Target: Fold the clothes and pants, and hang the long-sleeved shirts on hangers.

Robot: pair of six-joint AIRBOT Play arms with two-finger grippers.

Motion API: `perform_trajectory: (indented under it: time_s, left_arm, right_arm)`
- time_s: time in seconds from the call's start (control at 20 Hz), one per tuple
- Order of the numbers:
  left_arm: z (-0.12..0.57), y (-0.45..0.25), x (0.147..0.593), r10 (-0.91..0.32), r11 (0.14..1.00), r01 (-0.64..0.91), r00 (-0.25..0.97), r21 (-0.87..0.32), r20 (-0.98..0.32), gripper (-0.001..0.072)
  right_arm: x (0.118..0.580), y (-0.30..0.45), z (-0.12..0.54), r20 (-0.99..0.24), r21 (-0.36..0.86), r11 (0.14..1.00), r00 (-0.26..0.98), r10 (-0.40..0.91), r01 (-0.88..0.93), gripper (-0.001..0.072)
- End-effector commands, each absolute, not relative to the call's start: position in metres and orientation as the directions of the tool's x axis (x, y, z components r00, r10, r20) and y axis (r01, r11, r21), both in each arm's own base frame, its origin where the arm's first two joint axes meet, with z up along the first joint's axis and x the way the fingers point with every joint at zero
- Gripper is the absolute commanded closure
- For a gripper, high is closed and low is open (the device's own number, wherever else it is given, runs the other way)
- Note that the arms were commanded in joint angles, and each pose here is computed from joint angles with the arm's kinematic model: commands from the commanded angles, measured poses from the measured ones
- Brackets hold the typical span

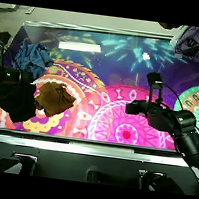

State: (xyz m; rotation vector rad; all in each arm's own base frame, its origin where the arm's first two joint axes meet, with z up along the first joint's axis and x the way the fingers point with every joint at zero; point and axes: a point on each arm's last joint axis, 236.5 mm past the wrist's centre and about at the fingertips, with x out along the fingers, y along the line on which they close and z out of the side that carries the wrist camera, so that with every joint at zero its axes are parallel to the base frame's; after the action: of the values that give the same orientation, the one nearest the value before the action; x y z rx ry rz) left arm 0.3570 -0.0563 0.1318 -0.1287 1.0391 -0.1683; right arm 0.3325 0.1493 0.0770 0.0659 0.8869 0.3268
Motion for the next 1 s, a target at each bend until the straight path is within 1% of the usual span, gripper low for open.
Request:
perform_trajectory:
  time_s: [0.0, 0.45, 0.5, 0.55, 0.6, 0.65, 0.95]
  left_arm:
    - [0.132, -0.056, 0.357, -0.199, 0.980, 0.078, 0.497, -0.185, -0.845, 0.0690]
    - [0.132, -0.057, 0.357, -0.202, 0.979, 0.069, 0.497, -0.194, -0.844, 0.0690]
    - [0.132, -0.057, 0.357, -0.202, 0.977, 0.045, 0.497, -0.208, -0.844, 0.0665]
    - [0.131, -0.056, 0.359, -0.198, 0.976, 0.019, 0.499, -0.218, -0.843, 0.0515]
    - [0.127, -0.055, 0.359, -0.194, 0.974, -0.005, 0.487, -0.225, -0.852, 0.0144]
    - [0.116, -0.054, 0.360, -0.187, 0.974, -0.026, 0.461, -0.224, -0.867, -0.0013]
    - [-0.006, -0.054, 0.373, -0.176, 0.974, -0.098, 0.227, -0.203, -0.958, -0.0013]
  right_arm:
    - [0.333, 0.150, 0.077, -0.750, 0.191, 0.948, 0.586, 0.308, -0.254, 0.0680]
    - [0.333, 0.150, 0.078, -0.747, 0.192, 0.948, 0.589, 0.309, -0.254, 0.0680]
    - [0.334, 0.150, 0.078, -0.745, 0.192, 0.948, 0.591, 0.309, -0.254, 0.0680]
    - [0.334, 0.150, 0.078, -0.745, 0.193, 0.948, 0.590, 0.310, -0.254, 0.0680]
    - [0.334, 0.150, 0.078, -0.745, 0.193, 0.948, 0.590, 0.310, -0.254, 0.0680]
    - [0.334, 0.150, 0.078, -0.746, 0.193, 0.948, 0.590, 0.310, -0.254, 0.0680]
    - [0.333, 0.150, 0.078, -0.748, 0.194, 0.948, 0.587, 0.310, -0.253, 0.0680]
